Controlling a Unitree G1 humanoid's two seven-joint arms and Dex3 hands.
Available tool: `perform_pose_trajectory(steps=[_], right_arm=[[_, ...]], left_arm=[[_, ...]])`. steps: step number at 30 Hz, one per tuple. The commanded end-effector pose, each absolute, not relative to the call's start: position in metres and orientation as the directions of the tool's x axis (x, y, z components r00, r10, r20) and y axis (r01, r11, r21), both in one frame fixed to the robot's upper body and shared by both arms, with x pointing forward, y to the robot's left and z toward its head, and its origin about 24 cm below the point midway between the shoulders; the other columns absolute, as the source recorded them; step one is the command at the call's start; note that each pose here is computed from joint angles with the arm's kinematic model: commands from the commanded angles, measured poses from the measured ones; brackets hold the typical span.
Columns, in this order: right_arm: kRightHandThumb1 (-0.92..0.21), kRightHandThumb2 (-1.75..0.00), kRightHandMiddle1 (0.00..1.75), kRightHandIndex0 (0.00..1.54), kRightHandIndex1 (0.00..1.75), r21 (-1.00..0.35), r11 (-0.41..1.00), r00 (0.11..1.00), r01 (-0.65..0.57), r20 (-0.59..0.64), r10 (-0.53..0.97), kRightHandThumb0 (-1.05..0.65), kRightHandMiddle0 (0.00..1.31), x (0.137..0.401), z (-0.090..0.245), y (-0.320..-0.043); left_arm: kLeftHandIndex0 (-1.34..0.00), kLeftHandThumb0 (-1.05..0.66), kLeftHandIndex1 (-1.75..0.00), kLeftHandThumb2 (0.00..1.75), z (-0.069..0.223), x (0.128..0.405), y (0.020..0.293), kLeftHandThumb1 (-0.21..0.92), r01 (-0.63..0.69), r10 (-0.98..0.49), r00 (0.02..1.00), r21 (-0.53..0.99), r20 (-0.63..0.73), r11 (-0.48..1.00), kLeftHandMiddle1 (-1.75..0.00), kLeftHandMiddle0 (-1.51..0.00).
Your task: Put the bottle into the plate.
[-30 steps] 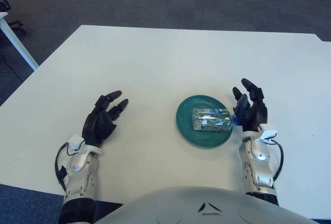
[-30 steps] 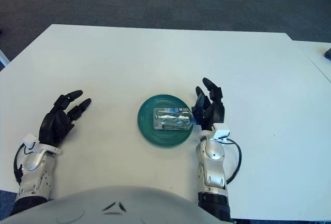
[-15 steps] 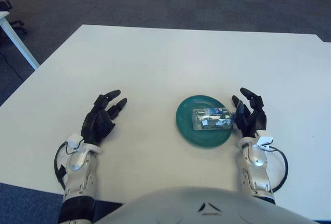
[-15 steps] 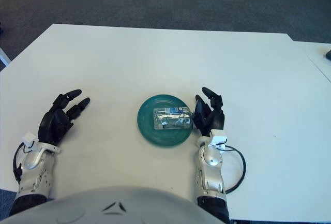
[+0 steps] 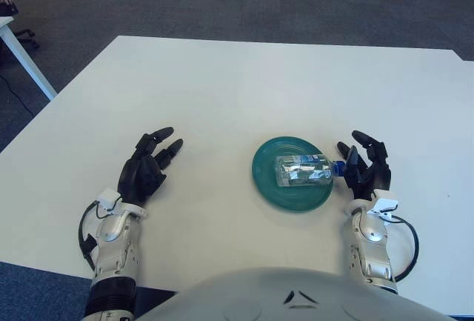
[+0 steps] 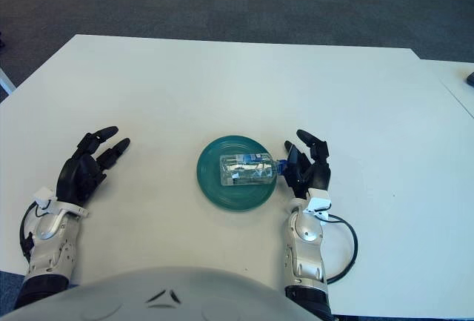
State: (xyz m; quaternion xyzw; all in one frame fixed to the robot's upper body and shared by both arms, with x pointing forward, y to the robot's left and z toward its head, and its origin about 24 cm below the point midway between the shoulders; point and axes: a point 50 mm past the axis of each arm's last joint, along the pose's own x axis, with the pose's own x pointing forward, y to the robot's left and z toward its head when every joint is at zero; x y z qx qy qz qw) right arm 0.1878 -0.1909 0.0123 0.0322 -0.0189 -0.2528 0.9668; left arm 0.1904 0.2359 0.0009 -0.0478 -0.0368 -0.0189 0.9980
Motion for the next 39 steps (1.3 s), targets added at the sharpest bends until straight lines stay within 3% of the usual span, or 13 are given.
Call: perform_pose_trajectory(steps=[1, 34, 36, 37, 39], right_arm=[[-0.92, -0.56, 1.0, 0.67, 0.61, 0.044, 0.858, 0.859, 0.511, -0.04, -0.51, -0.46, 0.3, 0.181, 0.004, -0.196], [-0.92, -0.65, 1.03, 0.64, 0.71, 0.003, 0.869, 0.867, 0.496, -0.061, -0.494, -0.54, 0.25, 0.178, 0.003, -0.212], [-0.92, -0.64, 1.03, 0.64, 0.71, 0.003, 0.869, 0.868, 0.494, -0.06, -0.493, -0.53, 0.24, 0.177, 0.004, -0.212], [-0.92, -0.64, 1.03, 0.64, 0.71, 0.002, 0.87, 0.868, 0.493, -0.06, -0.492, -0.53, 0.24, 0.177, 0.004, -0.212], [-0.92, -0.63, 1.03, 0.63, 0.72, -0.001, 0.871, 0.869, 0.491, -0.059, -0.491, -0.52, 0.23, 0.177, 0.004, -0.213]], left_arm=[[-0.26, -0.64, -0.8, 0.96, -0.002, 0.192, 0.234, 0.92, 0.048, -0.042, 0.997, -0.094, 0.058, 0.994, 0.0, -0.67], [-0.26, -0.64, -0.8, 0.96, -0.005, 0.197, 0.227, 0.92, 0.049, -0.044, 0.997, -0.095, 0.057, 0.994, 0.0, -0.67], [-0.29, -0.63, -0.83, 0.87, -0.01, 0.203, 0.19, 0.92, 0.09, -0.086, 0.996, -0.181, 0.032, 0.979, -0.02, -0.71], [-0.3, -0.62, -0.84, 0.84, -0.015, 0.209, 0.154, 0.92, 0.122, -0.127, 0.992, -0.27, -0.001, 0.955, -0.03, -0.72], [-0.44, -0.53, -0.85, 0.74, -0.016, 0.214, 0.116, 0.82, 0.158, -0.182, 0.982, -0.349, -0.039, 0.924, -0.13, -0.83]])
